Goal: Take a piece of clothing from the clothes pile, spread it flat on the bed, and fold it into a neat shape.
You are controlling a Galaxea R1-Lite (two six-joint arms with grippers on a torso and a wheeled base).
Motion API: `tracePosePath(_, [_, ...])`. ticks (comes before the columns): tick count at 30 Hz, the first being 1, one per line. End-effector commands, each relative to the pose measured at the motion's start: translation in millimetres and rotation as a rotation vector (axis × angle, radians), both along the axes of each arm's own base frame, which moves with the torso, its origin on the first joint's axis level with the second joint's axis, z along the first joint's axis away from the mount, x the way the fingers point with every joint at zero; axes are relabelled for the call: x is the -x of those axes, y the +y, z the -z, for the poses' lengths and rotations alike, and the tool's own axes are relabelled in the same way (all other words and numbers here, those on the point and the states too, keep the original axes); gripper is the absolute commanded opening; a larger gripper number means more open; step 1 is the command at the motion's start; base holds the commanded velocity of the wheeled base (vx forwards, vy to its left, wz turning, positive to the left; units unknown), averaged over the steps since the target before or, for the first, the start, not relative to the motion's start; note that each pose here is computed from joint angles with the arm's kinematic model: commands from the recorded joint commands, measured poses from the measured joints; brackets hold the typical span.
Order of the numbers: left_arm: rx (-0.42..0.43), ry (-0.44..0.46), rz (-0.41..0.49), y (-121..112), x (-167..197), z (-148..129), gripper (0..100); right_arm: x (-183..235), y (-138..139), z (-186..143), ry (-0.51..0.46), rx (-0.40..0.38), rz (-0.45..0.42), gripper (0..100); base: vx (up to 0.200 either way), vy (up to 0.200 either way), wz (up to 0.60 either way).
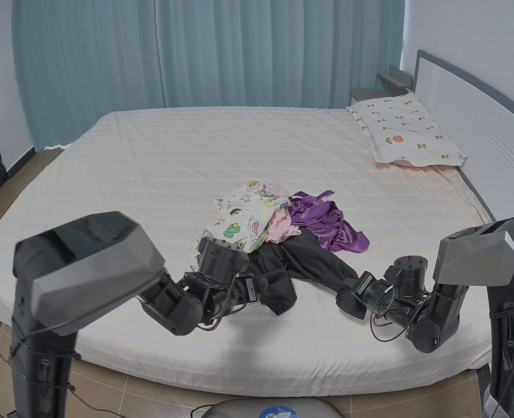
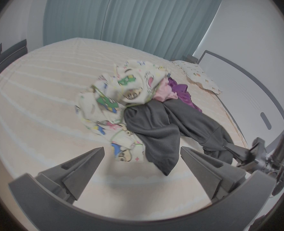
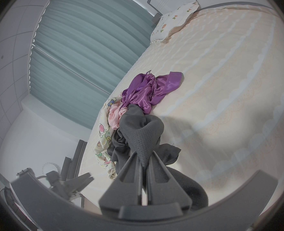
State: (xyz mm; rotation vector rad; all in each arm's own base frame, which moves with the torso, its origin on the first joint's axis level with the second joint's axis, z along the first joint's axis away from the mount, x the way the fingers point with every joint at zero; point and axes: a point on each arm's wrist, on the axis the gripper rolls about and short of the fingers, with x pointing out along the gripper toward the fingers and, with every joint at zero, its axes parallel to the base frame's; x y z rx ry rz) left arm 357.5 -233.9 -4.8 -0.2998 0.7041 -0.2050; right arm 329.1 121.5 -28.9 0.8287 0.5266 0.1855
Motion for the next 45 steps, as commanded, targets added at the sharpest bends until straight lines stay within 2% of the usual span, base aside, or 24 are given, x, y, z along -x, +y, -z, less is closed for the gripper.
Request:
tracePosePath(1, [-0.024,0.078,0.006,-23,-1,52,100,2,4,4,0.003,0.005,-0.012,0,0.0,0.0,0.0])
tracePosePath(6, [0.03,0.051,-0.026,-24,-2,49,100,3,4,5,0.005,0.006,-0.012,0,0.0,0.0,0.0])
tracePosePath(14, [0.025,0.032,-0.049,-23,-2,48,100,2,4,5,0.004,0.006,-0.012,0,0.0,0.0,0.0])
tracePosePath(23, [0.062,0.021,-0.066,-24,-3,46,100,2,5,5,0.003,0.012,-0.016,0,0.0,-0.2,0.0])
tracePosePath(28, [0.094,-0.018,-0.069,-26,-6,42,100,3,6,6,0.005,0.012,-0.02,0,0.0,0.0,0.0])
tracePosePath(42, [0.108,-0.004,-0.083,-28,-7,50,100,3,6,5,0.002,0.011,-0.02,0,0.0,0.0,0.0])
tracePosePath(45, [0.111,0.011,-0.101,-21,-3,47,100,3,6,5,0.003,0.012,-0.02,0,0.0,0.0,0.0])
